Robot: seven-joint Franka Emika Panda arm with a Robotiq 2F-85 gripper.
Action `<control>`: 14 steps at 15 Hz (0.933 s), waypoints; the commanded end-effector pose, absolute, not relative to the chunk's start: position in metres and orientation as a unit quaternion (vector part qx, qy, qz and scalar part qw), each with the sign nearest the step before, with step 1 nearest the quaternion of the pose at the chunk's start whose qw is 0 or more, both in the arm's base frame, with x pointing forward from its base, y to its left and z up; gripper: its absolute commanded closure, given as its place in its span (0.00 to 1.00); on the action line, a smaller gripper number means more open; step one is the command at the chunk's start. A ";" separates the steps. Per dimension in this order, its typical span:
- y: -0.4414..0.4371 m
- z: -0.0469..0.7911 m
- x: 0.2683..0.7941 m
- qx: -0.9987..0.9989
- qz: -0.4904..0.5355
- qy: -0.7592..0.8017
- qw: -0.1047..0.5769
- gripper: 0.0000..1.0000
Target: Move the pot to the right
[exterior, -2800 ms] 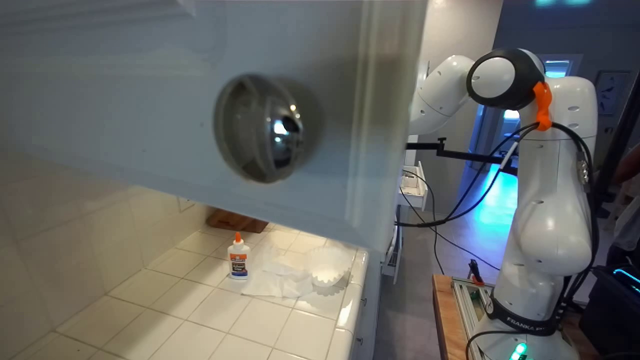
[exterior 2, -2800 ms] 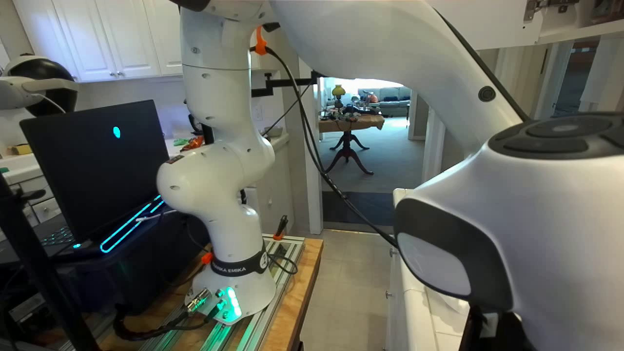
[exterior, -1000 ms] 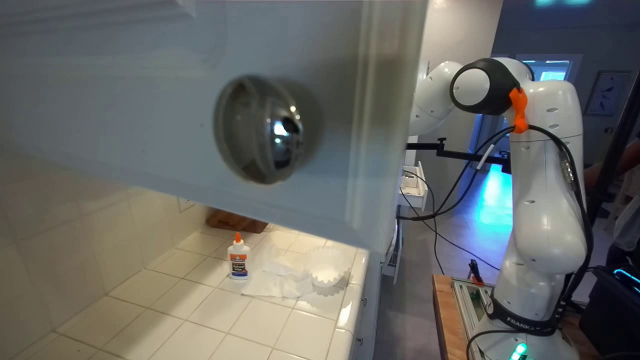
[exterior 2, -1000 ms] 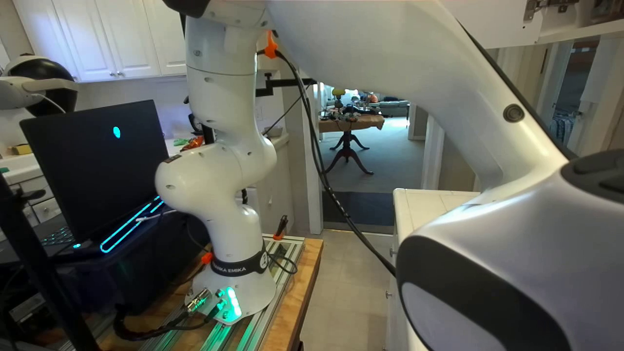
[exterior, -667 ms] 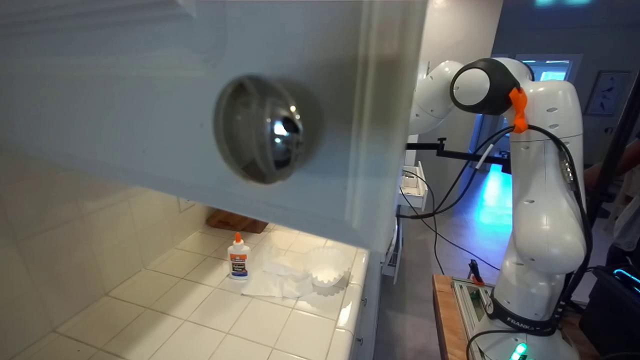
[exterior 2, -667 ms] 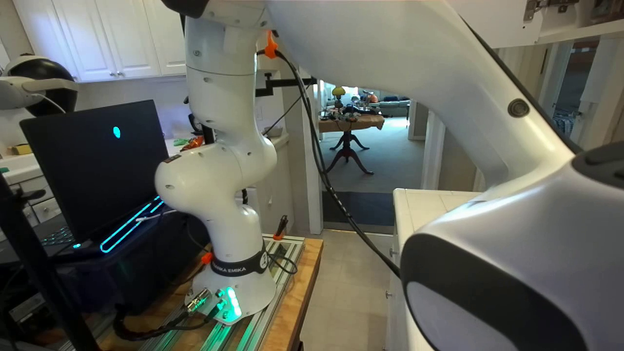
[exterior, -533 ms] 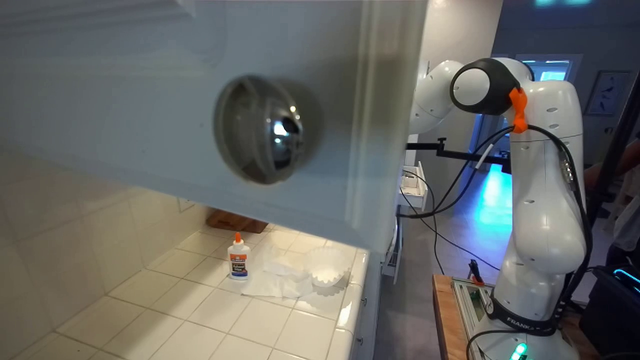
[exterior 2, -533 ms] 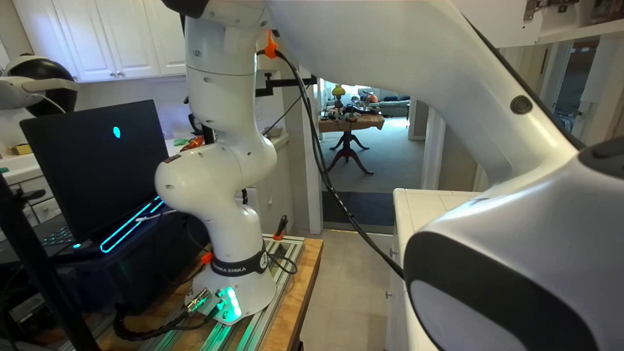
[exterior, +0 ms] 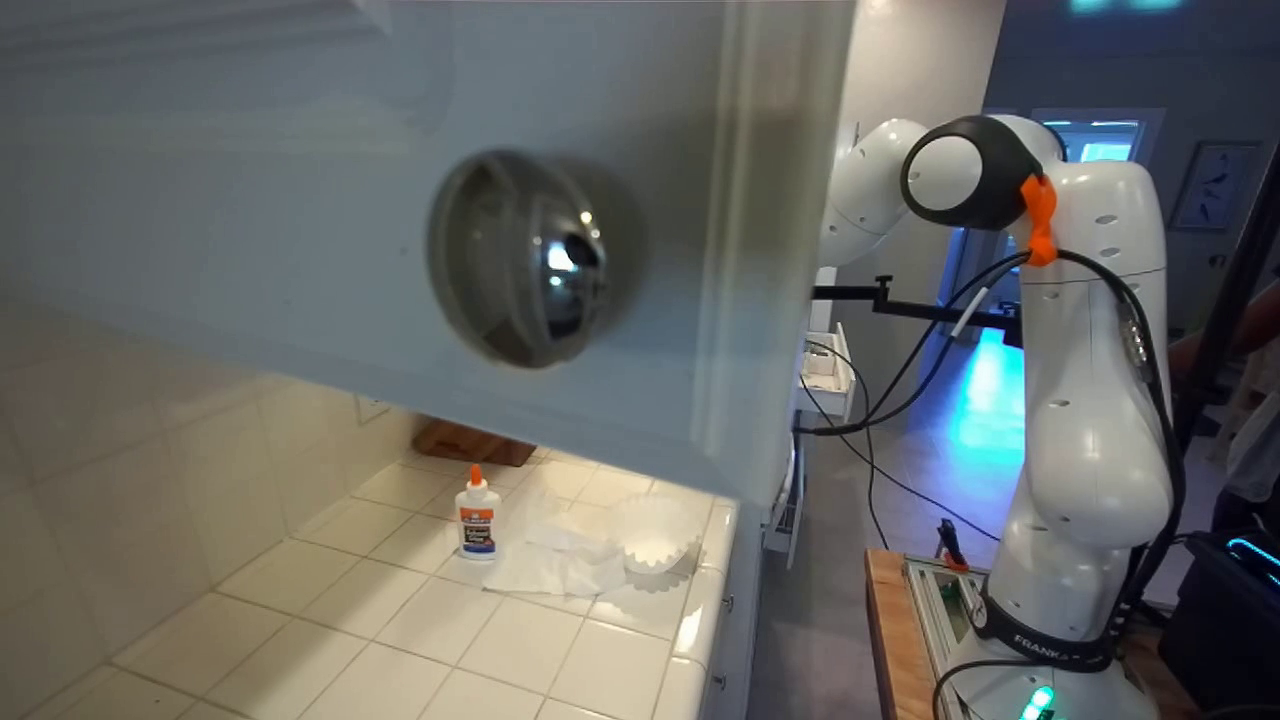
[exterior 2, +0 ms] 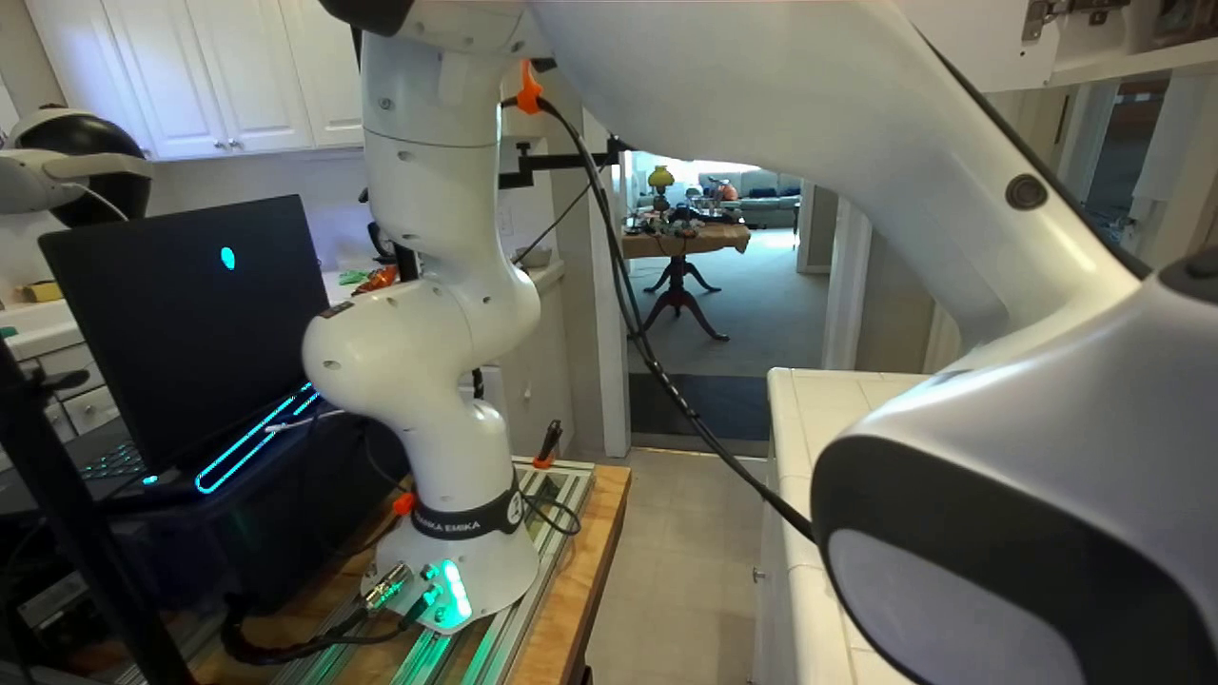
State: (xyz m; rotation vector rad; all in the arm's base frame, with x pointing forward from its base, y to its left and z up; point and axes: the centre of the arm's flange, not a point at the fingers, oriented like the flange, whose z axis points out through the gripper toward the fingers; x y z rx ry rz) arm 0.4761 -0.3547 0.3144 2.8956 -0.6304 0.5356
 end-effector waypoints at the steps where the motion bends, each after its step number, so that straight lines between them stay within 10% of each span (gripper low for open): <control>1: -0.335 0.325 0.481 0.958 0.186 -0.204 0.075 0.00; 14: -0.211 0.345 0.486 0.973 0.180 -0.134 0.049 0.00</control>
